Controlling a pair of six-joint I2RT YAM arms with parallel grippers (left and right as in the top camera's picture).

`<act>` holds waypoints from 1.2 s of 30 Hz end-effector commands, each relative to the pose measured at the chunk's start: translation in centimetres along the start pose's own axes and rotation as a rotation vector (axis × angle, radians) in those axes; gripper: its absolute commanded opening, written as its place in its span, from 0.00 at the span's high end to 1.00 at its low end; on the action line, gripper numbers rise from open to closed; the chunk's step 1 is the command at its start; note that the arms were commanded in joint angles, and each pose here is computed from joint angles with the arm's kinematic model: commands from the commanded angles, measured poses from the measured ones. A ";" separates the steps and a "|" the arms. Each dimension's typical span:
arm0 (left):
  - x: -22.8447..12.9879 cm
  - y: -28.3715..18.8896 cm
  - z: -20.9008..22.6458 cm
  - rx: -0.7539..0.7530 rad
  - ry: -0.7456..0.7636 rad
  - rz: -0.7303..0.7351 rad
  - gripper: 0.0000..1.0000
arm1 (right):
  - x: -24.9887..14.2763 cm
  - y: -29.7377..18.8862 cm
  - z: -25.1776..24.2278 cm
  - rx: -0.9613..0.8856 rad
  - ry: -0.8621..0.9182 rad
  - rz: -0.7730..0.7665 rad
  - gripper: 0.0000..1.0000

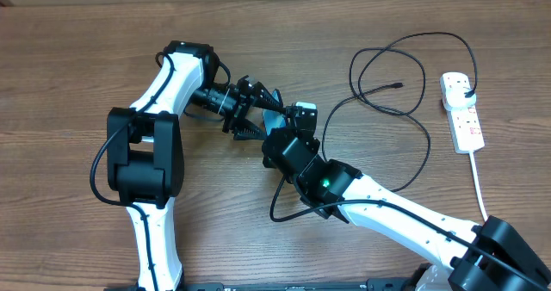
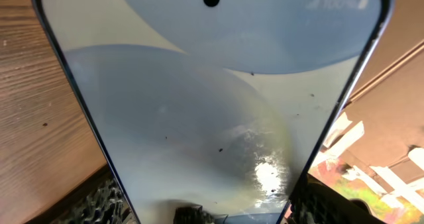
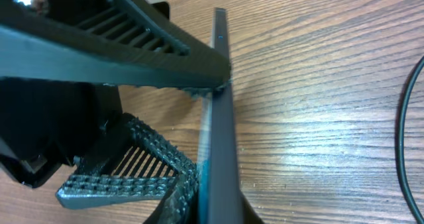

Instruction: Plug charger to phone and switch on socket

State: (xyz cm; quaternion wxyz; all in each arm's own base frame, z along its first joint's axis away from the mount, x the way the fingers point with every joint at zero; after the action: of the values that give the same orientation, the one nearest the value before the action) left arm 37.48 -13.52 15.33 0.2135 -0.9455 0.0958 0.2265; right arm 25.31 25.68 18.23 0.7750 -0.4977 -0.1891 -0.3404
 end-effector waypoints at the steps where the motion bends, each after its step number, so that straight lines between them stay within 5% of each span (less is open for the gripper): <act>1: 0.3 -0.1 -0.6 -0.019 0.035 -0.006 0.21 | 0.1 -0.2 0.7 0.018 -0.038 -0.006 0.92; 8: 0.5 -0.5 -0.4 -0.011 0.037 -0.020 0.08 | 0.3 -0.2 0.4 -0.007 -0.041 -0.027 0.96; 22: -0.7 -8.1 -1.5 0.001 0.188 -0.183 0.16 | 7.0 -5.1 -3.5 -0.061 0.132 -0.149 0.96; 25: -3.2 -10.8 -3.2 0.038 0.275 -0.253 0.16 | 9.1 -7.8 -5.5 -0.081 0.231 -0.194 0.96; 32: -16.9 -16.1 -8.1 0.320 0.478 -0.550 0.19 | 11.6 -15.9 -10.2 -0.023 0.396 -0.238 0.96; 36: -23.2 -15.9 -9.6 0.360 0.589 -0.657 0.19 | 10.9 -17.6 -12.1 -0.073 0.455 -0.236 0.96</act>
State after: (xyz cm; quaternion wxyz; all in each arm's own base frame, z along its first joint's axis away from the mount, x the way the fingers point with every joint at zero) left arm 28.79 -1.61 36.93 0.3586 -0.9246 -0.0946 -0.0868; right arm 20.52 6.97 30.34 0.7268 -0.4380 -0.0697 -0.5244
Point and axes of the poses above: each gripper's point midway between its finger pads, its own y axis out along the fingers, its own z axis along the line the jaws close on, x = y × z, the point moved 9 cm from there along -y, back along the fingers, and after that the axes turned 5 degrees about y, right-handed, at the moved point
